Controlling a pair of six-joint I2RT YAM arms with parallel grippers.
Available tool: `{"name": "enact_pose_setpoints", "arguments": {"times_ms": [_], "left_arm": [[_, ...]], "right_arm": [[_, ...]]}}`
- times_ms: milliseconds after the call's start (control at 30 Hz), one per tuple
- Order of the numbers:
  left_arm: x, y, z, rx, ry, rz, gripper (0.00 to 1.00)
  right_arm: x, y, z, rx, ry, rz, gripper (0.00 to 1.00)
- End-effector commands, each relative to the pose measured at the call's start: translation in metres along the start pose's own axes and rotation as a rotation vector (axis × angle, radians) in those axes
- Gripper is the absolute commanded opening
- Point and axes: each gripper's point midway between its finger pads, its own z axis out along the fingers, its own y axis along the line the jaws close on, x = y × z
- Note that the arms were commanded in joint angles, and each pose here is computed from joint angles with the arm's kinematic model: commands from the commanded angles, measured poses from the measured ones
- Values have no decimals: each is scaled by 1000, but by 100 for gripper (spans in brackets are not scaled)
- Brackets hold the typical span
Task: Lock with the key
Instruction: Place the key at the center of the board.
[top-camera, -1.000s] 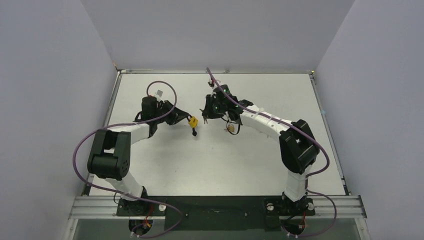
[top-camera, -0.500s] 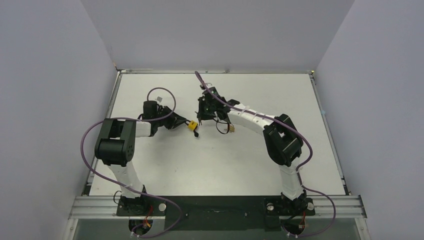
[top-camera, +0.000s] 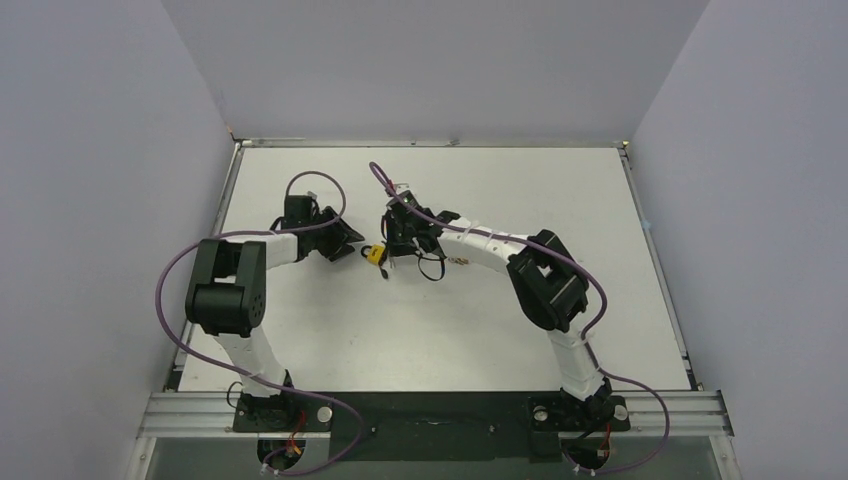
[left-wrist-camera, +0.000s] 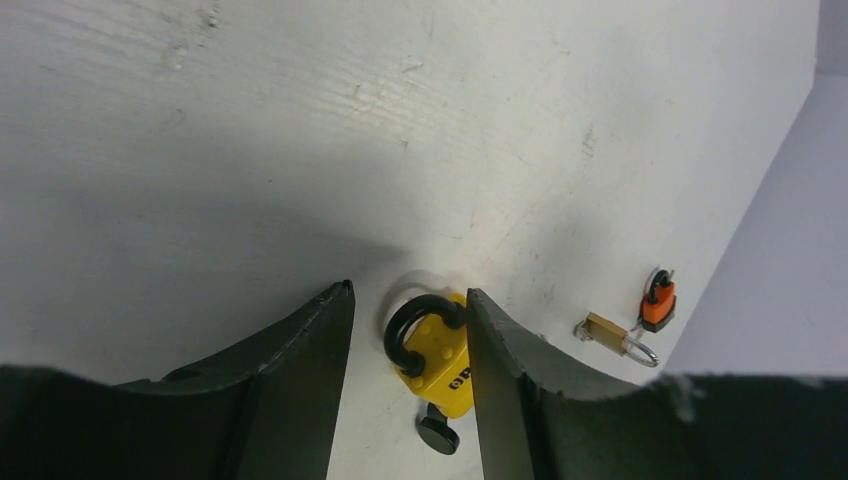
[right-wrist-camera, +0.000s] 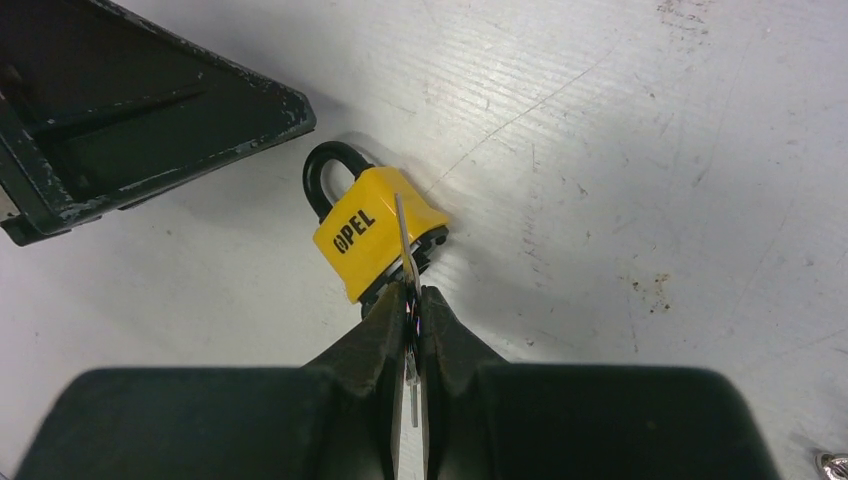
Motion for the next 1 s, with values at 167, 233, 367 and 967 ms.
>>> {"name": "enact_pose_setpoints", "arguments": {"times_ms": [167, 233, 367, 967], "left_arm": [[-35, -22, -47, -91, -142, 104, 44], [-35, -33, -56, -70, -150, 133, 45], [-27, -53, -71, -15, -143, 182, 49], [11, -122, -146, 150, -142, 429, 56]], "right_arm": [[-16, 6, -5, 31, -78, 32, 0], [-15, 6, -5, 29, -81, 42, 6], [-16, 8, -4, 20, -91, 51, 20], [-70, 30, -75, -27, -226, 26, 71]]}}
